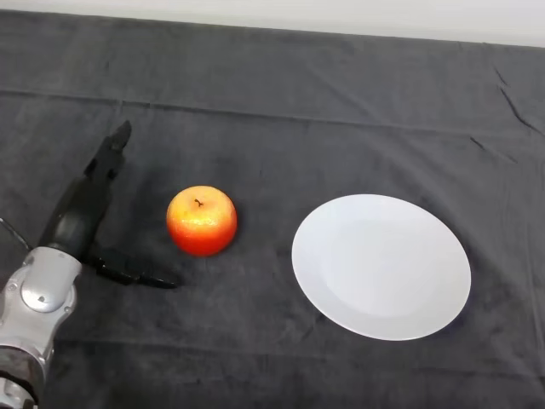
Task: Move the apple to the plate
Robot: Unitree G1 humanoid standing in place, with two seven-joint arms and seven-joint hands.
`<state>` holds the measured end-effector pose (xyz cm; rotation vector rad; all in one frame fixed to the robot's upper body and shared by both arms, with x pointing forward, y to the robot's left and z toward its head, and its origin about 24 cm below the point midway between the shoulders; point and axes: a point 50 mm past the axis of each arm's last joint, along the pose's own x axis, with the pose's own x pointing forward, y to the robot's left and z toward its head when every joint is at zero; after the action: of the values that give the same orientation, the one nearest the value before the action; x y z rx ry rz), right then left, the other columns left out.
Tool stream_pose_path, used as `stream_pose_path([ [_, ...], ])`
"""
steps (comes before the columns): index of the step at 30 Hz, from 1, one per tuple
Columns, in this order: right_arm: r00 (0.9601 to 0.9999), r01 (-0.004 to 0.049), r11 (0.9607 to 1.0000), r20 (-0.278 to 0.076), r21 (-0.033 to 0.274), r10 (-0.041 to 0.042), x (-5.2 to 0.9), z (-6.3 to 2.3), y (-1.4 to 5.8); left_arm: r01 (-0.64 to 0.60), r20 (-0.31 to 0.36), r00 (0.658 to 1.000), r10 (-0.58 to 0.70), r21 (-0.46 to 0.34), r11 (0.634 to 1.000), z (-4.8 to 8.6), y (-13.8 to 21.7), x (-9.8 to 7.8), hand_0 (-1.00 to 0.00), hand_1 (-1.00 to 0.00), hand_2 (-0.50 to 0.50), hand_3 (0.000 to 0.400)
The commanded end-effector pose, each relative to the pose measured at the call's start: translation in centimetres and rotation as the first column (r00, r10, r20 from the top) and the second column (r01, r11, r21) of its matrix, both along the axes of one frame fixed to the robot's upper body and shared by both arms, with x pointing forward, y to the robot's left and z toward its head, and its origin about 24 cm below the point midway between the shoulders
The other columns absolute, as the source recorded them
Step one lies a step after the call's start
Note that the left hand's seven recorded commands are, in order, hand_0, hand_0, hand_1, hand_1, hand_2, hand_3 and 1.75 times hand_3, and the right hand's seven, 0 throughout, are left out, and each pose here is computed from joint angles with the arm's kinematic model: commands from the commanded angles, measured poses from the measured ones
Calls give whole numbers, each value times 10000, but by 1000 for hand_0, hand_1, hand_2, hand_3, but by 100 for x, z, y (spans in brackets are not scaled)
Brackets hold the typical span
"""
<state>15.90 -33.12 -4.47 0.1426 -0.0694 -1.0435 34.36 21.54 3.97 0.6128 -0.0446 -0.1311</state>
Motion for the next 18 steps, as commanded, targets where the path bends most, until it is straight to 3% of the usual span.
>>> stream_pose_path([
  [1, 9791, 442, 9611, -2029, 2725, 125, -545, -576, 608, 425, -144, 9990, -422, 186, 9989, 52, -160, 98, 0, 0, 0, 0],
  [18, 9791, 442, 9611, -2028, 2725, 125, -545, -576, 608, 984, -808, 9920, -967, 167, 9950, 24, -516, 194, 0, 0, 0, 0],
])
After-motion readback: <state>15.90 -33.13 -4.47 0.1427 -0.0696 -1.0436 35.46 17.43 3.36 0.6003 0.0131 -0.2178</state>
